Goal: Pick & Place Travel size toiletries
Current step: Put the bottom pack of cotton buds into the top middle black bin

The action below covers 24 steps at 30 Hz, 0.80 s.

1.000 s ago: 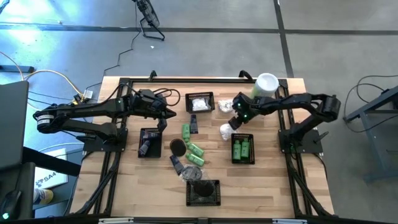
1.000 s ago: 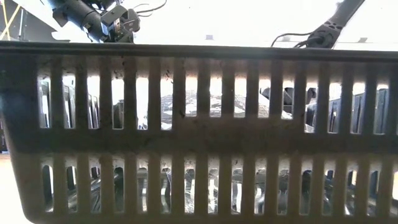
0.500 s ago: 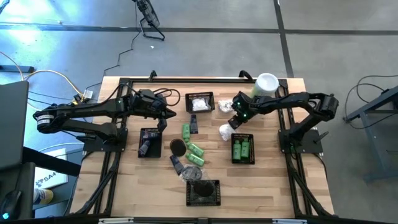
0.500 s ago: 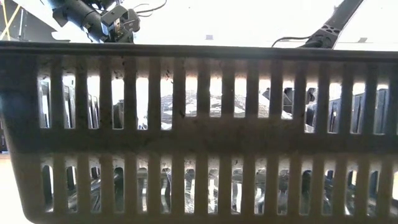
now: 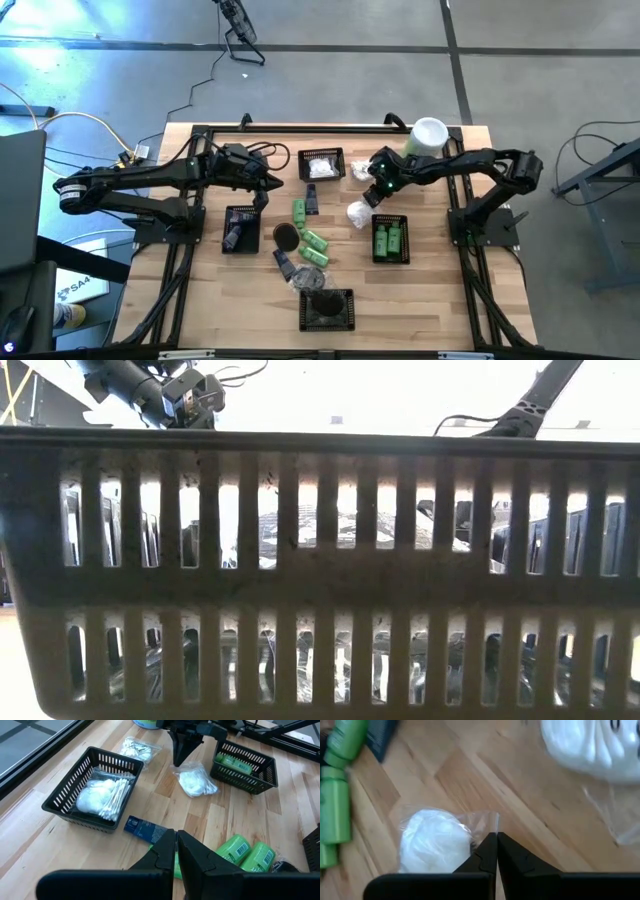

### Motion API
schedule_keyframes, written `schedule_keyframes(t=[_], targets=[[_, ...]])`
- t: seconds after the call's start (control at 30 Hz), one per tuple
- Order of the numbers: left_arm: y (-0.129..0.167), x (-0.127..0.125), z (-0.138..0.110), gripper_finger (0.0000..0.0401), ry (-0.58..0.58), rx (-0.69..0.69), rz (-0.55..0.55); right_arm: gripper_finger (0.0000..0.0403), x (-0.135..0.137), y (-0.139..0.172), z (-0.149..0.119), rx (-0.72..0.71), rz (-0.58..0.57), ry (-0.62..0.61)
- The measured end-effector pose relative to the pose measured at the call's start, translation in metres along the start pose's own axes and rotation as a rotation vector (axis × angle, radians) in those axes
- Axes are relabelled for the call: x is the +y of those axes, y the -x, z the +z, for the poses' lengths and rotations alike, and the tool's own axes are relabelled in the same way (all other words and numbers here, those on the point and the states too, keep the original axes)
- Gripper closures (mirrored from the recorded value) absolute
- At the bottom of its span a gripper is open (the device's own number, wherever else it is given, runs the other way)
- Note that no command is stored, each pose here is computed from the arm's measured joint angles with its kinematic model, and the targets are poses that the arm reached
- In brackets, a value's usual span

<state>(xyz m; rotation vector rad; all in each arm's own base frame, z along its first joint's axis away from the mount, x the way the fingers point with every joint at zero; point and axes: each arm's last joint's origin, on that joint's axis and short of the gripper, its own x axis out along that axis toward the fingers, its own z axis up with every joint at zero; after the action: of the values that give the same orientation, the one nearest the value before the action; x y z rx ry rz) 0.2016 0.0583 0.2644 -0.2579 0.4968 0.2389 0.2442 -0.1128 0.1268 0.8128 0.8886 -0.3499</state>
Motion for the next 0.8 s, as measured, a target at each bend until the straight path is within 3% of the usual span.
schedule_keyframes(t=[0.53,0.8], targets=[[0.000,0.000,0.000,0.0384,0.000,0.003,0.000,0.0401,0.040,0.032,0.013,-0.220,0.205,0.158],[0.000,0.000,0.000,0.0384,0.000,0.003,0.000,0.0401,0.065,0.055,0.012,-0.387,0.200,0.225]])
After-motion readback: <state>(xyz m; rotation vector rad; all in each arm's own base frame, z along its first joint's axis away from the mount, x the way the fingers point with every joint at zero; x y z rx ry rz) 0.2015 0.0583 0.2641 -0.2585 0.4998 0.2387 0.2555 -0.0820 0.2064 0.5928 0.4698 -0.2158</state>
